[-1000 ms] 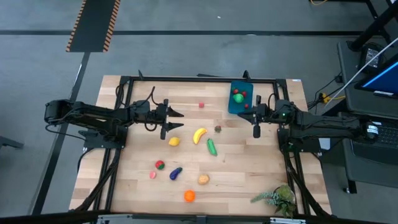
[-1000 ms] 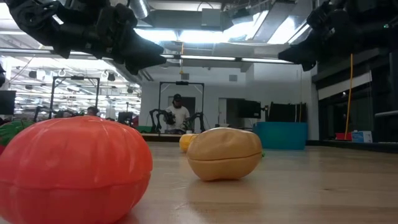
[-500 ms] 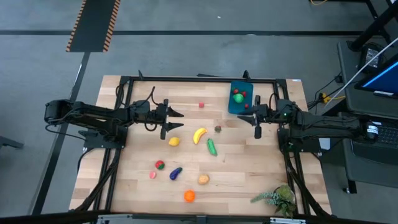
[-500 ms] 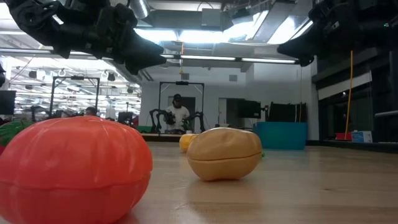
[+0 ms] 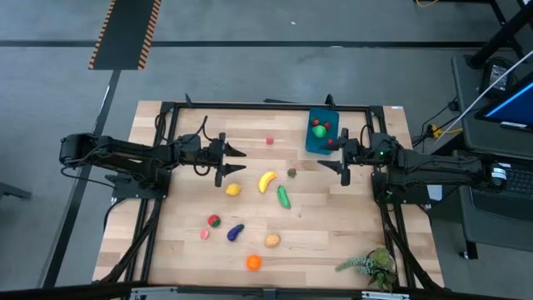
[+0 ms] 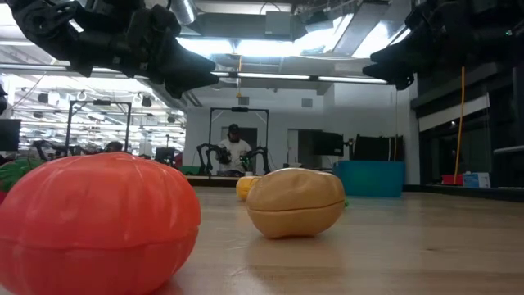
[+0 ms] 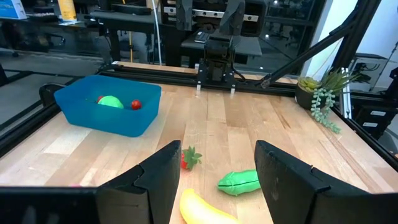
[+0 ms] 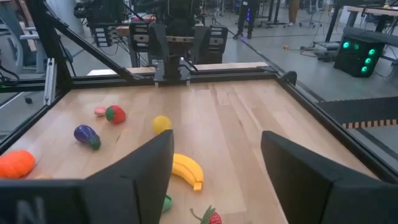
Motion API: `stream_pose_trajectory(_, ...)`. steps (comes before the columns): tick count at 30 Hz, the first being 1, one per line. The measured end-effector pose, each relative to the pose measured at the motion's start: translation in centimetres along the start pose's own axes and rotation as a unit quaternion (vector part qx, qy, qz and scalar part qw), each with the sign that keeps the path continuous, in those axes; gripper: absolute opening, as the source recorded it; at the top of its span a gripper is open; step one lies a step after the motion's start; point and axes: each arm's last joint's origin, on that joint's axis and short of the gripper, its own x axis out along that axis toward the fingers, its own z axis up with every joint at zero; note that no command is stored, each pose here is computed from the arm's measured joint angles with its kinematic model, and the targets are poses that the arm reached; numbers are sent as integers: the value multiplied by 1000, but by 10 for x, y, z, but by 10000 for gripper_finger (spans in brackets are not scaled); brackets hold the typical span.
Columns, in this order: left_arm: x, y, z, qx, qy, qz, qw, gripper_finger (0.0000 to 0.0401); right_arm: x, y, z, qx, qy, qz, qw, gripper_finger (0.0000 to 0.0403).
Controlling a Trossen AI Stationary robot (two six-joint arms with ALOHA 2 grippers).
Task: Pick and placing Produce into tupperware
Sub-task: Put the yellow lemon into the blue bin
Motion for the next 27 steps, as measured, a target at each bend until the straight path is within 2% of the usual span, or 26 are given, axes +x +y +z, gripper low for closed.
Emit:
stream_pose_trajectory(5, 0, 0, 0, 0, 0, 0, 1000, 197, 0, 0, 0, 1, 0, 0, 1000, 256)
stream_pose_trajectory(21, 0, 0, 0, 3, -1, 1, 1000, 197, 0, 0, 3, -2, -14, -1, 1000, 257)
stream_pose_trajectory(27, 0, 2, 0, 10, 0, 31, 999, 197, 0, 0, 2, -24, -11, -2, 1000, 257)
